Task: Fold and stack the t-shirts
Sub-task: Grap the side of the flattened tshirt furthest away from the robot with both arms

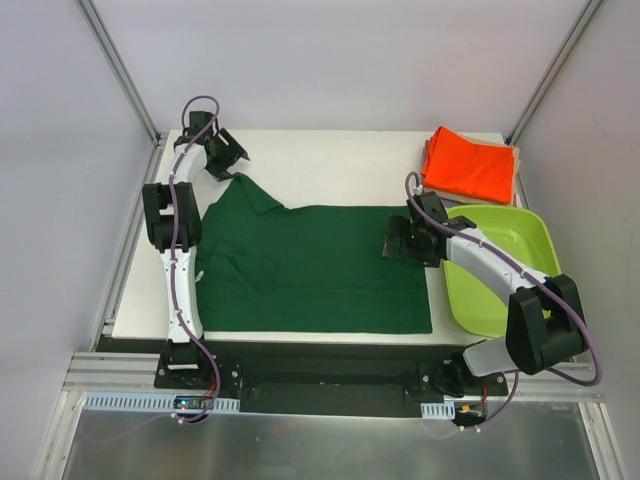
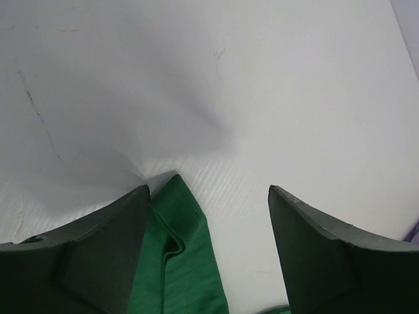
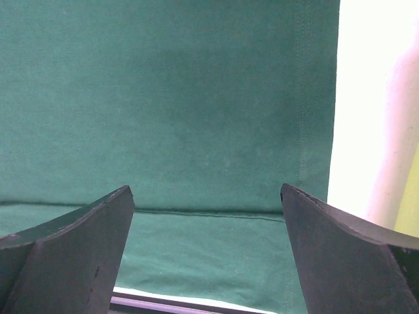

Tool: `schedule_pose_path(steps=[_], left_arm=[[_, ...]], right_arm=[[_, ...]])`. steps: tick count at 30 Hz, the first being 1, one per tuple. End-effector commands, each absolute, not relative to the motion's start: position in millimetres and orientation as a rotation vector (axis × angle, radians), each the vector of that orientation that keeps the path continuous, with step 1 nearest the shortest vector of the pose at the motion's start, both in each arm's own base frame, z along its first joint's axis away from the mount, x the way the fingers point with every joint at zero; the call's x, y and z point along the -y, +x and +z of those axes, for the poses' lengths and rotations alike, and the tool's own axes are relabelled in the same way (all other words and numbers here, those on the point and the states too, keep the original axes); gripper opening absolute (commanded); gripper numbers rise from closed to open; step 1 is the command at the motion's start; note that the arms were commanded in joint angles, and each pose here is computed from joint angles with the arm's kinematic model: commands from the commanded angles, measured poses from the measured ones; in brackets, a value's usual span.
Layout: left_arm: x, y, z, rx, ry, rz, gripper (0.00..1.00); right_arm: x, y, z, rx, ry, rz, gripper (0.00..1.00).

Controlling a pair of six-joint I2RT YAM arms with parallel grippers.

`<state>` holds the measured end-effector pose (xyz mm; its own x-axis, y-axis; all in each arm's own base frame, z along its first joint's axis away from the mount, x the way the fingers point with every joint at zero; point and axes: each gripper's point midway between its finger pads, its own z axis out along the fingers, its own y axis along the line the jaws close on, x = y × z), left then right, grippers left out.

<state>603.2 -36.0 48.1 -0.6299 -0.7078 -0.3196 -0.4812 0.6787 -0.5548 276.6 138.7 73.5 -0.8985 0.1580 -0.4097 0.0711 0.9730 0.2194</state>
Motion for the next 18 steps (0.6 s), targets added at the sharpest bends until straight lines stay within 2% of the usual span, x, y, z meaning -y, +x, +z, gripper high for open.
schedule_pose_path(steps=[1,3,9,11,15,17,18], left_arm=[[45.6,605.8,42.8,-2.386,-0.904,-0.64,0.68],[46.9,604.2,41.4,-2.394,-0.894,-0.641,0.63],[45.7,602.4,34.2,-2.407,-0.898,-0.633,0.41],[46.2,601.6,31.6,-2.412,-0.903,-0.629,0.29],[42.0,600.1,29.9,-2.409,-0.919,-0.602,0.19],[40.5,600.9,32.0,-2.402,-0.921,-0.592,0.03],[40.0,601.2,33.6,-2.399,-0.921,-0.589,0.0]], right_arm=[[-139.6,290.4,82.2,-2.651,0.168,0.286,0.96],[-136.6,291.4,78.3,-2.66,0.178,0.266,0.96],[-134.8,296.4,76.6,-2.667,0.189,0.257,0.96],[-133.3,297.6,77.1,-2.664,0.194,0.251,0.96],[-132.0,297.9,75.0,-2.669,0.198,0.241,0.96],[-133.5,302.0,76.3,-2.667,0.181,0.24,0.96],[-135.3,305.2,77.8,-2.665,0.168,0.242,0.96]])
